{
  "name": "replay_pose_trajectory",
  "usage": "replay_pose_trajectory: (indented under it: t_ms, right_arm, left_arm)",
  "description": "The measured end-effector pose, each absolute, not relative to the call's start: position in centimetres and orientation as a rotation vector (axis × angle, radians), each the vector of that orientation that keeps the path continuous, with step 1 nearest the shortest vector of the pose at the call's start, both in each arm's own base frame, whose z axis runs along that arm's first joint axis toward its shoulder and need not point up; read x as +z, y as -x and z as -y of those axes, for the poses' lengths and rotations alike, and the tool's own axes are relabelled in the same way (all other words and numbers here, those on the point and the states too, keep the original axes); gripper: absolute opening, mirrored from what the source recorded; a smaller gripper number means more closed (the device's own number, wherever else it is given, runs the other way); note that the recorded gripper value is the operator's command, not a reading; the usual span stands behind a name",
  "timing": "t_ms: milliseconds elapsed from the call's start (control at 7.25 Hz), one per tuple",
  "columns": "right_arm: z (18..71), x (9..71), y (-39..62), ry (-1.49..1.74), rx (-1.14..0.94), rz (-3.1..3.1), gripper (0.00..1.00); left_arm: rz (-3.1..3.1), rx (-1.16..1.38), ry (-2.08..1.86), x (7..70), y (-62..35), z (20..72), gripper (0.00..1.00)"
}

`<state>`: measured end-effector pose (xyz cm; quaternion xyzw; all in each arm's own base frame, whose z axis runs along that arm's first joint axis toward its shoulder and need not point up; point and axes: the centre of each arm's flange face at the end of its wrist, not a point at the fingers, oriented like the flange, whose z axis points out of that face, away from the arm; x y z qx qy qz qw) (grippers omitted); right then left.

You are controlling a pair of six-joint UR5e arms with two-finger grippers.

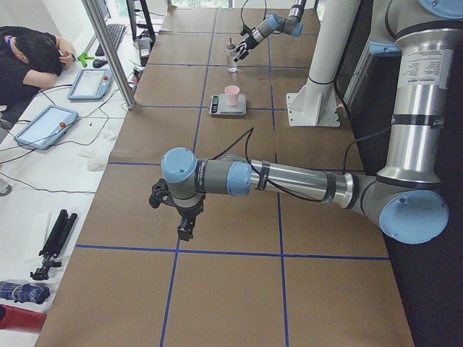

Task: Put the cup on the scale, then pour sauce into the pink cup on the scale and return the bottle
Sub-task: 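Grasp the clear bottle with the right gripper and lift it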

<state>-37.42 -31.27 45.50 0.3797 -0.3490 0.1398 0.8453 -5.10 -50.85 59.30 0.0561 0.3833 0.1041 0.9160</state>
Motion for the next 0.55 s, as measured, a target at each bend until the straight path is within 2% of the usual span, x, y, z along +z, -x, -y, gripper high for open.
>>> replay_pose_trajectory:
  t_ms: [552]
  right_arm:
    - [31.9,44.3,37.6,-0.848,0.309,0.736,1.0]
  left_arm:
    - [-0.787,0.216,-0.119,59.1,5.1,50.9,1.0]
